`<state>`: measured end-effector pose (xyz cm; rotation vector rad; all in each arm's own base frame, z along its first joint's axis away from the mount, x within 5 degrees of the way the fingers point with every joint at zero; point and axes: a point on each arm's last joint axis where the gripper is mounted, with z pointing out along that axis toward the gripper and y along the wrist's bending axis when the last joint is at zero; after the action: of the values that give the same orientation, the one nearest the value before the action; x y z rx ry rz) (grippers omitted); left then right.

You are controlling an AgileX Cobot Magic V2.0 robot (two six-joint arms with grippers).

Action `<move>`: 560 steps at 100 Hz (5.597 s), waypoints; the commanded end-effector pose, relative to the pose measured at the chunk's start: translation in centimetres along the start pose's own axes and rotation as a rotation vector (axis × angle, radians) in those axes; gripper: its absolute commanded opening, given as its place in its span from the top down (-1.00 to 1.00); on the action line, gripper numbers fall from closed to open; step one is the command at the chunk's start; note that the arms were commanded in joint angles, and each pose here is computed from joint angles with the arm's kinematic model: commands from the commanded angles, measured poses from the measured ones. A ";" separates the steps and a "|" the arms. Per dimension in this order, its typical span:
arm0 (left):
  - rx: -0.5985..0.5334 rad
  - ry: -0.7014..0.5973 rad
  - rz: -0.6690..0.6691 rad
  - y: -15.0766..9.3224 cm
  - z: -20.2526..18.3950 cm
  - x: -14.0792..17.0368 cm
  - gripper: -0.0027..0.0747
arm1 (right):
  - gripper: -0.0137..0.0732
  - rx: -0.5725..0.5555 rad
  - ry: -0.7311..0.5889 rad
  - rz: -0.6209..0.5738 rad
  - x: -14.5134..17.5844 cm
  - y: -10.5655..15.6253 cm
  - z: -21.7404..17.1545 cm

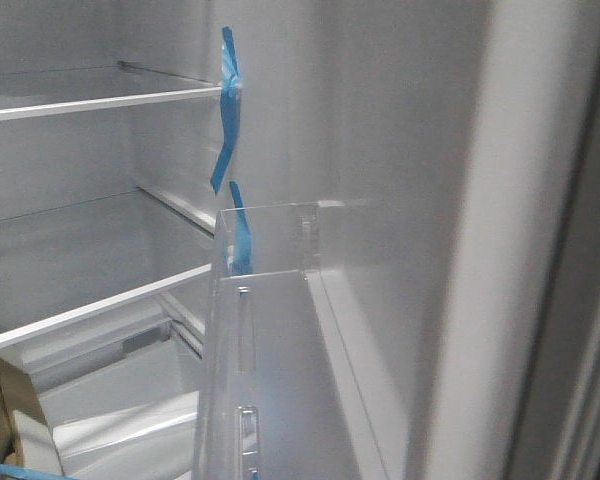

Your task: Close fridge door

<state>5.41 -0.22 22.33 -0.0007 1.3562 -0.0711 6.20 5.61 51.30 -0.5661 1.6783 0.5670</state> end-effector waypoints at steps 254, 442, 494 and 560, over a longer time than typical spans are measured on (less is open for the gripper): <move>0.005 -0.058 -0.012 0.0 -0.2 0.4 0.98 | 0.79 -0.073 -0.036 -0.063 3.3 -1.9 31.4; 0.003 -0.058 -0.012 0.0 -0.2 0.4 0.98 | 0.78 0.477 0.080 -0.170 -4.7 -7.9 8.7; 0.003 -0.058 -0.012 0.0 -0.2 0.4 0.98 | 0.78 0.571 -0.033 -0.007 7.4 -3.0 -6.2; 0.003 -0.058 -0.012 0.0 -0.2 0.4 0.98 | 0.79 0.548 -0.050 0.011 13.6 -2.6 -6.7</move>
<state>5.41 -0.22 22.33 -0.0007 1.3562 -0.0711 0.48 -1.53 37.71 -0.1494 1.7744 0.1151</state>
